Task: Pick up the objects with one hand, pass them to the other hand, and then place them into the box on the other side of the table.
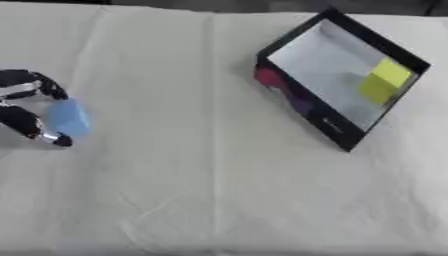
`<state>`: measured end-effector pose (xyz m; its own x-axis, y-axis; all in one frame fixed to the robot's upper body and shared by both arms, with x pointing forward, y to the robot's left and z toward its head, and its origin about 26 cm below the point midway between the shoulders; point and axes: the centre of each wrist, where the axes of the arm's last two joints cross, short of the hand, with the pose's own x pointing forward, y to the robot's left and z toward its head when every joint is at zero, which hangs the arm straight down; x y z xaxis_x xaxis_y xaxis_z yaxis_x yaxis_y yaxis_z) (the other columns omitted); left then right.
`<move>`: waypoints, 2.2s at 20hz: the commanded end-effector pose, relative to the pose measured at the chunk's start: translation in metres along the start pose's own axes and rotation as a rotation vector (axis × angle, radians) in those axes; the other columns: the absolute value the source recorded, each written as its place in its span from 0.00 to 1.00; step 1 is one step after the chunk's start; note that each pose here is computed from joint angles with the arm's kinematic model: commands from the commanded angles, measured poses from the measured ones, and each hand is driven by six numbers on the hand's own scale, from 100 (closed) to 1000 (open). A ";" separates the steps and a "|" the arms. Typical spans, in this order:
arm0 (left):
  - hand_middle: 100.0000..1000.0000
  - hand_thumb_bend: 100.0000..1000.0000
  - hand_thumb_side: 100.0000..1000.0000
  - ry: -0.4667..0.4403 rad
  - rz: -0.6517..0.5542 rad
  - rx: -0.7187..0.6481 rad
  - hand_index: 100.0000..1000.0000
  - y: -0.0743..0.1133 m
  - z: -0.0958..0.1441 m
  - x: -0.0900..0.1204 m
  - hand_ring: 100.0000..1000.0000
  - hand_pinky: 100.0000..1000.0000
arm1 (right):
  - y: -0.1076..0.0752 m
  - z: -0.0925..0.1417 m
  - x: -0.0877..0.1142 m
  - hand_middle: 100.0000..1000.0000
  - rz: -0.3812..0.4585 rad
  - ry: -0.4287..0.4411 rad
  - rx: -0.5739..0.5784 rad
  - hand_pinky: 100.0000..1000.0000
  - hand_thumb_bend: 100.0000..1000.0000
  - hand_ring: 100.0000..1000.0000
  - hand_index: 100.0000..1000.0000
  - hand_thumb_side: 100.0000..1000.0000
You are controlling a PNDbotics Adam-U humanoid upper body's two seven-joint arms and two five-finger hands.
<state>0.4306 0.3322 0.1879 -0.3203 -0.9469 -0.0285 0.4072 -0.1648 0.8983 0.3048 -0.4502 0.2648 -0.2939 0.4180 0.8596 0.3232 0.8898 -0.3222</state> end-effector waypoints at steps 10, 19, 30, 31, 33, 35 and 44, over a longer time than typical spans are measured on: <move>0.72 0.68 0.45 0.048 -0.008 0.055 0.82 0.009 0.002 -0.003 0.84 0.88 | -0.007 -0.001 0.002 0.88 0.038 -0.002 -0.003 0.70 0.00 0.98 1.00 0.41; 0.71 0.63 0.25 0.048 -0.040 0.036 0.77 0.010 0.004 0.000 0.83 0.86 | -0.008 -0.001 0.001 0.88 0.043 0.000 -0.005 0.70 0.00 0.98 1.00 0.41; 0.68 0.39 0.05 0.049 -0.038 0.035 0.63 0.015 0.009 0.005 0.80 0.81 | -0.008 0.000 0.000 0.88 0.053 0.006 -0.004 0.71 0.00 0.98 1.00 0.42; 0.67 0.37 0.05 0.048 -0.036 0.037 0.61 0.015 0.009 0.006 0.79 0.81 | -0.008 0.000 0.000 0.88 0.054 0.007 -0.003 0.71 0.00 0.98 1.00 0.42; 0.66 0.36 0.05 0.047 -0.034 0.041 0.61 0.016 0.009 0.007 0.79 0.81 | -0.008 0.000 -0.001 0.88 0.056 0.010 -0.003 0.71 0.00 0.98 1.00 0.42; 0.64 0.27 0.06 0.046 -0.031 0.046 0.58 0.017 0.010 0.008 0.77 0.79 | -0.008 0.000 -0.001 0.88 0.058 0.012 -0.004 0.71 0.00 0.98 1.00 0.42; 0.60 0.12 0.06 0.016 -0.012 0.063 0.55 0.028 0.021 0.014 0.74 0.77 | -0.009 0.001 -0.002 0.88 0.070 0.018 -0.003 0.71 0.00 0.98 1.00 0.42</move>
<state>0.4230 0.3113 0.2029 -0.3229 -0.9461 -0.0260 0.3803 -0.1549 0.9118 0.3047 -0.4547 0.2503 -0.2439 0.4371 0.8657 0.3268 0.8775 -0.3509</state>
